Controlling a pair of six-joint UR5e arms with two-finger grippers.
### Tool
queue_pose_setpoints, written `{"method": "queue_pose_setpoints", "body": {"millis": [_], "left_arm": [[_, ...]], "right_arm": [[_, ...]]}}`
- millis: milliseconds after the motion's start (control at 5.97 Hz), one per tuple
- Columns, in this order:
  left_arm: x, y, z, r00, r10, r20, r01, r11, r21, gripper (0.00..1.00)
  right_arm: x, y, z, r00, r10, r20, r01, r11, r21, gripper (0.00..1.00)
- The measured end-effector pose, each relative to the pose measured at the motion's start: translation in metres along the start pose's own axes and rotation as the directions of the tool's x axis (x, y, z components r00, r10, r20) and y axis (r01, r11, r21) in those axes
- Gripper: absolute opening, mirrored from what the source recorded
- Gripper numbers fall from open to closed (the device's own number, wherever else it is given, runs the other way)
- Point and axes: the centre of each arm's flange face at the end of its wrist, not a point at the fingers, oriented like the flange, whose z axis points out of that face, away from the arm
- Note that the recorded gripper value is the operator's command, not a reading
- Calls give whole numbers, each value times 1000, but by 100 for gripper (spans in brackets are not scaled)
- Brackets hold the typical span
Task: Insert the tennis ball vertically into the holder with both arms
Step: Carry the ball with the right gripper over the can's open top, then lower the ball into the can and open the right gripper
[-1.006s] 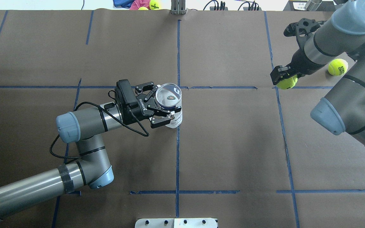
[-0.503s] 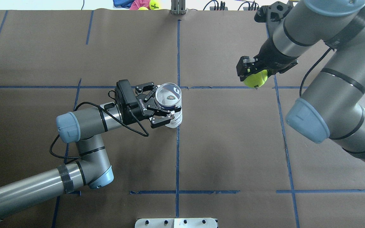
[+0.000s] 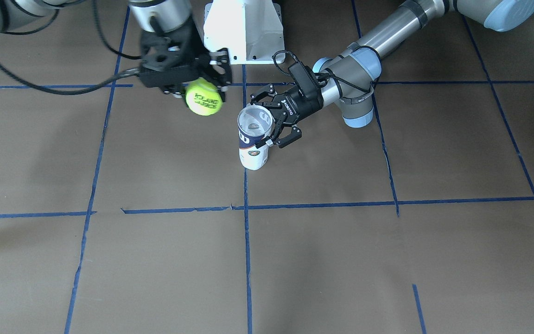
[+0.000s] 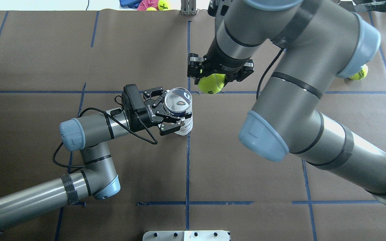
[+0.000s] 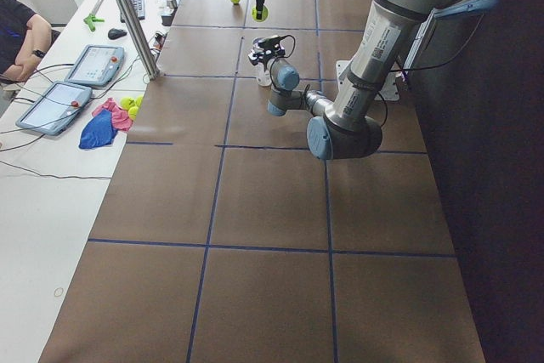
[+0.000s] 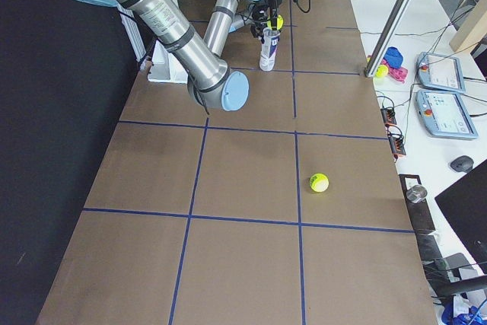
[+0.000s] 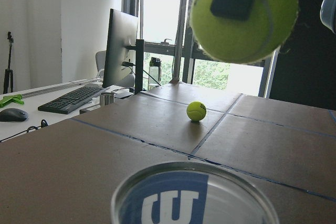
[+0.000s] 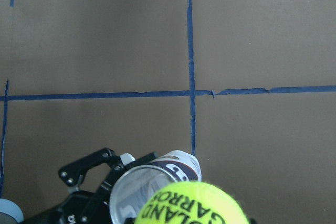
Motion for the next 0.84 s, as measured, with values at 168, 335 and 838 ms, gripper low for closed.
{"method": "queue_pose_setpoints", "body": {"millis": [168,335,838], "left_arm": [[0,0,0,1000,0,0,0,1000,0,86],[0,0,0,1000,0,0,0,1000,1,86],[0,-1,1,1000,0,0,0,1000,1,86]], "right_arm": [[-26,-7,9,1000,13,-19,-13,1000,0,4],[-41,-10,19,999,16,-38,-16,1000,-3,7],[-53,10,43,998,-9,-69,9,1000,-4,93]]}}
